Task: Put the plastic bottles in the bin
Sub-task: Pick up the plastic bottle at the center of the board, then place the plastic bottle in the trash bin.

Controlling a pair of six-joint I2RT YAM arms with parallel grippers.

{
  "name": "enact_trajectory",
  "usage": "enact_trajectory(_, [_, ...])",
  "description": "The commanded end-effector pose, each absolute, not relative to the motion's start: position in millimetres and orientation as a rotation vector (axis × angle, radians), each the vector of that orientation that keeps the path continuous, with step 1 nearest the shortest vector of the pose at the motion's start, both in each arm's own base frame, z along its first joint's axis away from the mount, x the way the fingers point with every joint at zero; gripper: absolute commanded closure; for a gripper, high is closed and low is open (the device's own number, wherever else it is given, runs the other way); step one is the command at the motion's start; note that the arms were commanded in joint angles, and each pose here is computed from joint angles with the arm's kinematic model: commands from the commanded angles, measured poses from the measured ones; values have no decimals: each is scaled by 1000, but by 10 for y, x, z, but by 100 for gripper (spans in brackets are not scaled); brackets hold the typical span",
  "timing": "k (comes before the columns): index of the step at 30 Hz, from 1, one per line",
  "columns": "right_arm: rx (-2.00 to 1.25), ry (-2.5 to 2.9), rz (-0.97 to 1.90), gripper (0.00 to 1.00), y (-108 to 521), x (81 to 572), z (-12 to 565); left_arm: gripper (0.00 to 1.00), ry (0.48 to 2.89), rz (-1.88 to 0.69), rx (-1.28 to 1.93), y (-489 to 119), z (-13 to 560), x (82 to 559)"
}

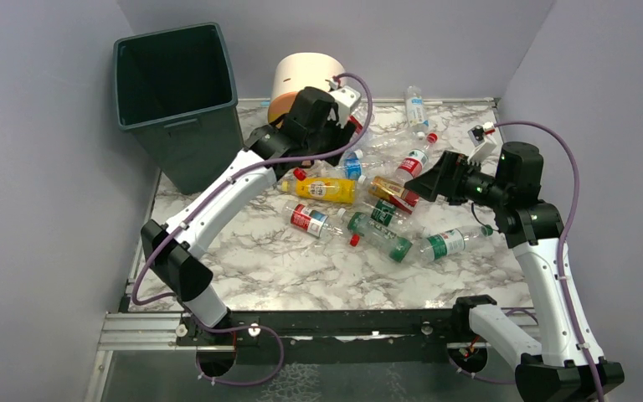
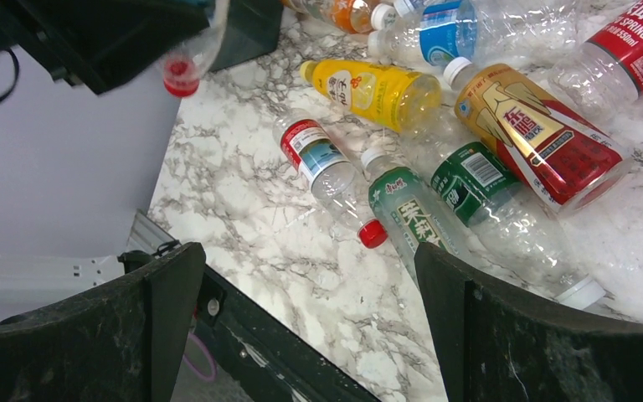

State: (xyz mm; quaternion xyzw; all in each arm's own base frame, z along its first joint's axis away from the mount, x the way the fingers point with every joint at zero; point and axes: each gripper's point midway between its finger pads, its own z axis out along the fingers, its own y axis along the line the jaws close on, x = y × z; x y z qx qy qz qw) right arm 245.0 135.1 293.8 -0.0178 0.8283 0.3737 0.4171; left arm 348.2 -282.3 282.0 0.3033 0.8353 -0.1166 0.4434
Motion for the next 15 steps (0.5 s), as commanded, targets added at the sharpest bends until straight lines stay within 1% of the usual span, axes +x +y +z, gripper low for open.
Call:
enact_trajectory(1, [-66,2045,976,1,1391,2426,3020,44,1959,-306,694,-2748,3333,3764])
enact_trajectory(9, [-65,2049,992,1,1407,2421,2992,43,1764,-276,461,-2295,4363,4193])
enact_trajectory(11, [-66,2050,994,1,1410,2410,2984,43,1736,-255,410,-2176,4487,4335])
enact_trajectory(15, [-63,2054,994,1,1408,2403,2966,43,1658,-233,317,-1887,4785,4442])
